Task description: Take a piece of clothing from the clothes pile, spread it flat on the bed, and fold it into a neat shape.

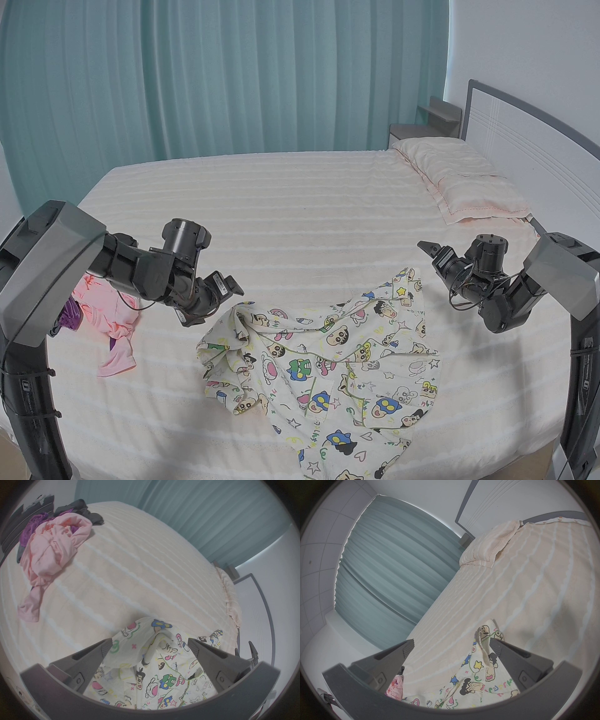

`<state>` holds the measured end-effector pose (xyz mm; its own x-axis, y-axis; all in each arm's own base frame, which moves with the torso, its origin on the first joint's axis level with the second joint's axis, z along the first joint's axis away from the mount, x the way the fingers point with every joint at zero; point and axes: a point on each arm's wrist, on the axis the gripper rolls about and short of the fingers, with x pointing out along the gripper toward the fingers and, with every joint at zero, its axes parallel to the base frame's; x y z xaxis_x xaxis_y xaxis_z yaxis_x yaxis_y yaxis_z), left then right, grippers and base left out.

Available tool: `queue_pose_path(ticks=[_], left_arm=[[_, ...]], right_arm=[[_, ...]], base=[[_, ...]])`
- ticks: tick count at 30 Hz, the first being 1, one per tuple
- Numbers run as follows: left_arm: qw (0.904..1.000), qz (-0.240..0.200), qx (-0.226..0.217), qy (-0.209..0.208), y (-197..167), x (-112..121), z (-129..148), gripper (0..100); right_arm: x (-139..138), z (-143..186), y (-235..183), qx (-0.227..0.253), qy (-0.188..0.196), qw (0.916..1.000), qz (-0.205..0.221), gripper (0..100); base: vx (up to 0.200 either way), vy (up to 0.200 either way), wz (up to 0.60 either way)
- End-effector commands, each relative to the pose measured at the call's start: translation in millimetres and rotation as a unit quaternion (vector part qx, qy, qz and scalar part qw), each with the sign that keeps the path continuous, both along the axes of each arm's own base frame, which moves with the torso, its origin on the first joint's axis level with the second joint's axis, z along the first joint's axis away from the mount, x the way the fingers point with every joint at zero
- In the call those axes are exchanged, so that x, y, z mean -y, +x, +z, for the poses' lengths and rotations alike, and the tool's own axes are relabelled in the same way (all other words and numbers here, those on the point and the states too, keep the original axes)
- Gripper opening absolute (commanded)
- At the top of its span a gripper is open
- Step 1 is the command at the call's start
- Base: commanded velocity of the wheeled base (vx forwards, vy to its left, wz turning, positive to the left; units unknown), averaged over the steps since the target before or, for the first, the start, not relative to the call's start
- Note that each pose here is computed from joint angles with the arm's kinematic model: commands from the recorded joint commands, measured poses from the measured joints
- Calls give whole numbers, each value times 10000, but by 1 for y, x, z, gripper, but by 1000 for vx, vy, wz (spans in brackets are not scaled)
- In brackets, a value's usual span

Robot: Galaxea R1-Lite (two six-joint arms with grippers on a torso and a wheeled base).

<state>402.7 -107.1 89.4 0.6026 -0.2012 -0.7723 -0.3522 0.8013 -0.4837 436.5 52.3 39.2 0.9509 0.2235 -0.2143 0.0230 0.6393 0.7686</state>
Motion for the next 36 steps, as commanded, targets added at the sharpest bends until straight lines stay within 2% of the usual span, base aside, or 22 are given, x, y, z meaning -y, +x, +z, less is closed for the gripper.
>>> queue_pose_path(ticks=[1,3,6,8,10,11,16,21,29,33,36], left_arm=[[9991,416,112,-45,29,-23,19,100],[9987,506,30,-21,31,-27,13,100],[9988,350,-305,-148,18,-31,0,100],[9986,179,-323,-374,7,-33,4,100],[9986,179,-323,-374,7,-33,4,100],[9979,42,-298,-572,-6,-35,4,100],[9981,5,-221,-575,-24,-36,-9,100],[9981,-18,-178,-588,-36,-37,-15,100],[9981,-10,-202,-589,-49,-39,-16,100],[9980,-3,-234,-588,-50,-39,-18,100],[9980,-10,-235,-587,-51,-39,-17,100]], right_arm=[[4,0,-14,-201,65,9997,93,100],[9,-1,-22,-303,22,9994,182,100],[27,-10,-49,-669,-209,9966,439,100],[38,-19,-70,-965,-343,9929,611,100],[38,-19,-70,-965,-343,9929,611,100],[42,-34,-102,-1433,-427,9843,938,100],[41,-49,-141,-1871,-703,9699,1390,100],[36,-56,-150,-1906,-749,9655,1606,100],[5,-64,-153,-1848,-887,9567,2068,100],[-5,-69,-155,-1957,-948,9513,2188,100],[-5,-73,-155,-2008,-973,9502,2176,100]], base=[[0,0,0],[0,0,0],[0,0,0],[0,0,0],[0,0,0],[0,0,0],[0,0,0],[0,0,0],[0,0,0],[0,0,0],[0,0,0]])
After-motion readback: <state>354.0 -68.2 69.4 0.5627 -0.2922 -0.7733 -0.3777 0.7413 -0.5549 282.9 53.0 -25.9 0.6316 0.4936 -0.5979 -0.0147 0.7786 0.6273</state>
